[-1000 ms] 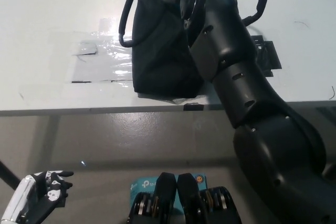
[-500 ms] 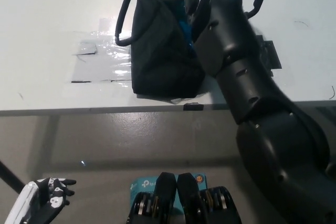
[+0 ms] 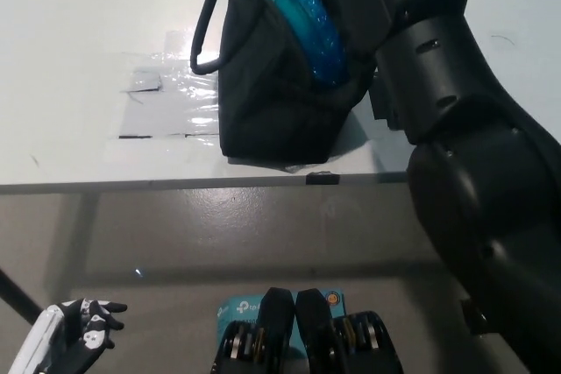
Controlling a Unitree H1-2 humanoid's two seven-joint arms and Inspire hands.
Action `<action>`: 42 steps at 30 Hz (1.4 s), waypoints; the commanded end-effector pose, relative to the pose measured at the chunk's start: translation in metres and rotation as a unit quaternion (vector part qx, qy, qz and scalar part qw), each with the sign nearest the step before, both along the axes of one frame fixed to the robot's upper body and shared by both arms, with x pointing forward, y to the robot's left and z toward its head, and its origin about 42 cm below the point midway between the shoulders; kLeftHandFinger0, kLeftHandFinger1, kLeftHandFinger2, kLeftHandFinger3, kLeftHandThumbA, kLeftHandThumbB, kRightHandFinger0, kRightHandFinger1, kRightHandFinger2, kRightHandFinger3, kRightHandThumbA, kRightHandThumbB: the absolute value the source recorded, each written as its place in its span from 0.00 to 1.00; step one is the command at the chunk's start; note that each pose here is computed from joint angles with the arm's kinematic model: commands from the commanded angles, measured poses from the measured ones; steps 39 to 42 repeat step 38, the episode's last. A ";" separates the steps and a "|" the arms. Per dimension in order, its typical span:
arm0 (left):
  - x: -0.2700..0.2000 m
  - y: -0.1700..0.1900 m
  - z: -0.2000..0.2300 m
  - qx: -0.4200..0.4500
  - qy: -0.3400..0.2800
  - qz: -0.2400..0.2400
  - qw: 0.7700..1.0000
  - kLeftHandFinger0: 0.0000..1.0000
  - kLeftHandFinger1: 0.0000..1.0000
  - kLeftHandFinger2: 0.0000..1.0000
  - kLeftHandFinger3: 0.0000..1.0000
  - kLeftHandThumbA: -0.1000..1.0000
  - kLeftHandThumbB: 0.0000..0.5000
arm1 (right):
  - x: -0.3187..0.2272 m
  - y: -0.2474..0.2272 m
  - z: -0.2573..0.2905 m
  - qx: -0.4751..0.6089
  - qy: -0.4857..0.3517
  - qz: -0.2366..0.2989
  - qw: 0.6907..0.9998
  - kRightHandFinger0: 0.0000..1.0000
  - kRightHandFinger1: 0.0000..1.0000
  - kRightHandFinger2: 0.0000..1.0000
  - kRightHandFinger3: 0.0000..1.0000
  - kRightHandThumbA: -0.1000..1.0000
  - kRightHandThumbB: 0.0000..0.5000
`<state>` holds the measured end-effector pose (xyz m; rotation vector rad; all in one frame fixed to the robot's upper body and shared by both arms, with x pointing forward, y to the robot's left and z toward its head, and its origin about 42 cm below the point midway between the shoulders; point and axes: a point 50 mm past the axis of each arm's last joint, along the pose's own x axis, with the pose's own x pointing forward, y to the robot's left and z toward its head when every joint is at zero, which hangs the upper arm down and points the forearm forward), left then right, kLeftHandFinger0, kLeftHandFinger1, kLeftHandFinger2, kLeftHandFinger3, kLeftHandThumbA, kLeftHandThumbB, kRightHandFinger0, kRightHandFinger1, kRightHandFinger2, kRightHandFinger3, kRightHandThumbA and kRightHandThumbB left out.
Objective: The robot uses its right hand to pick up a stack of plates kept in the middle of the desk and put it inside a bag kept next to it
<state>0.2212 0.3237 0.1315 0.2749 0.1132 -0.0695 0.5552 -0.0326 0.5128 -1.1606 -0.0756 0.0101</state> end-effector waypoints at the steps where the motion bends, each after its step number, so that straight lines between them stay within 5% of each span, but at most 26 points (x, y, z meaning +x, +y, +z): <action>1: -0.001 0.004 0.007 0.016 -0.017 -0.013 1.000 0.42 0.52 0.59 0.53 0.00 0.83 | -0.018 -0.001 0.060 0.014 -0.065 0.014 0.998 1.00 1.00 1.00 1.00 1.00 1.00; 4: -0.001 0.004 0.007 0.016 -0.017 -0.013 1.000 0.42 0.52 0.59 0.53 0.00 0.84 | -0.019 -0.002 0.060 0.014 -0.066 0.015 0.998 1.00 1.00 1.00 1.00 1.00 1.00; 7: -0.001 0.006 0.008 0.022 -0.022 -0.016 0.999 0.46 0.53 0.61 0.56 0.00 0.87 | -0.064 -0.033 0.044 0.088 -0.146 0.070 0.983 1.00 1.00 1.00 1.00 1.00 0.78; 10: -0.001 0.006 0.008 0.022 -0.022 -0.016 0.999 0.46 0.53 0.61 0.56 0.00 0.88 | -0.067 -0.034 0.043 0.087 -0.150 0.072 0.982 1.00 1.00 1.00 1.00 1.00 0.77; 11: -0.002 0.006 0.011 0.026 -0.024 -0.022 0.999 0.49 0.54 0.62 0.57 0.00 0.90 | -0.120 -0.064 0.019 0.110 -0.232 0.102 0.961 0.95 1.00 1.00 1.00 1.00 0.60; 12: -0.004 0.004 0.010 0.025 -0.022 -0.024 0.999 0.49 0.55 0.62 0.57 0.00 0.90 | -0.139 -0.074 0.011 0.119 -0.252 0.108 0.954 0.83 1.00 1.00 1.00 1.00 0.60; 13: -0.004 0.004 0.010 0.022 -0.025 -0.024 0.999 0.49 0.54 0.61 0.58 0.00 0.90 | -0.166 -0.099 -0.007 0.133 -0.301 0.117 0.937 0.84 0.95 0.95 0.98 0.94 0.45; 15: -0.005 0.004 0.010 0.018 -0.028 -0.023 0.999 0.49 0.54 0.61 0.58 0.00 0.90 | -0.189 -0.120 -0.021 0.141 -0.332 0.120 0.925 0.83 0.91 0.84 0.87 0.91 0.40; 18: -0.003 0.007 0.010 0.020 -0.034 -0.024 0.999 0.45 0.51 0.60 0.57 0.00 0.90 | -0.227 -0.168 -0.049 0.169 -0.360 0.082 0.914 0.83 0.88 0.86 0.87 0.92 0.41; 20: -0.003 0.008 0.009 0.020 -0.035 -0.025 0.999 0.46 0.52 0.60 0.58 0.00 0.90 | -0.244 -0.198 -0.074 0.186 -0.365 0.078 0.909 0.77 0.81 0.81 0.89 0.86 0.29; 22: -0.003 0.012 0.008 0.016 -0.030 -0.017 0.999 0.47 0.53 0.61 0.59 0.00 0.89 | -0.268 -0.234 -0.120 0.207 -0.348 0.058 0.913 0.78 0.82 0.85 0.90 0.78 0.27; 26: -0.003 0.013 0.008 0.018 -0.029 -0.017 0.999 0.46 0.53 0.62 0.60 0.00 0.89 | -0.281 -0.243 -0.142 0.211 -0.334 0.051 0.917 0.82 0.86 0.87 0.92 0.77 0.25; 28: -0.005 0.012 0.008 0.012 -0.021 -0.009 1.000 0.45 0.52 0.61 0.58 0.00 0.88 | -0.298 -0.256 -0.199 0.224 -0.321 0.024 0.920 0.81 0.91 0.95 1.00 0.78 0.29; 35: -0.005 0.013 0.006 0.019 -0.021 -0.014 0.999 0.44 0.52 0.61 0.59 0.00 0.90 | -0.315 -0.256 -0.270 0.197 -0.325 -0.011 0.925 0.97 0.93 0.90 0.96 0.74 0.32; 42: -0.005 0.011 0.006 0.014 -0.022 -0.018 0.999 0.44 0.52 0.60 0.58 0.00 0.90 | -0.324 -0.255 -0.281 0.189 -0.329 -0.019 0.925 0.97 0.92 0.87 0.94 0.74 0.33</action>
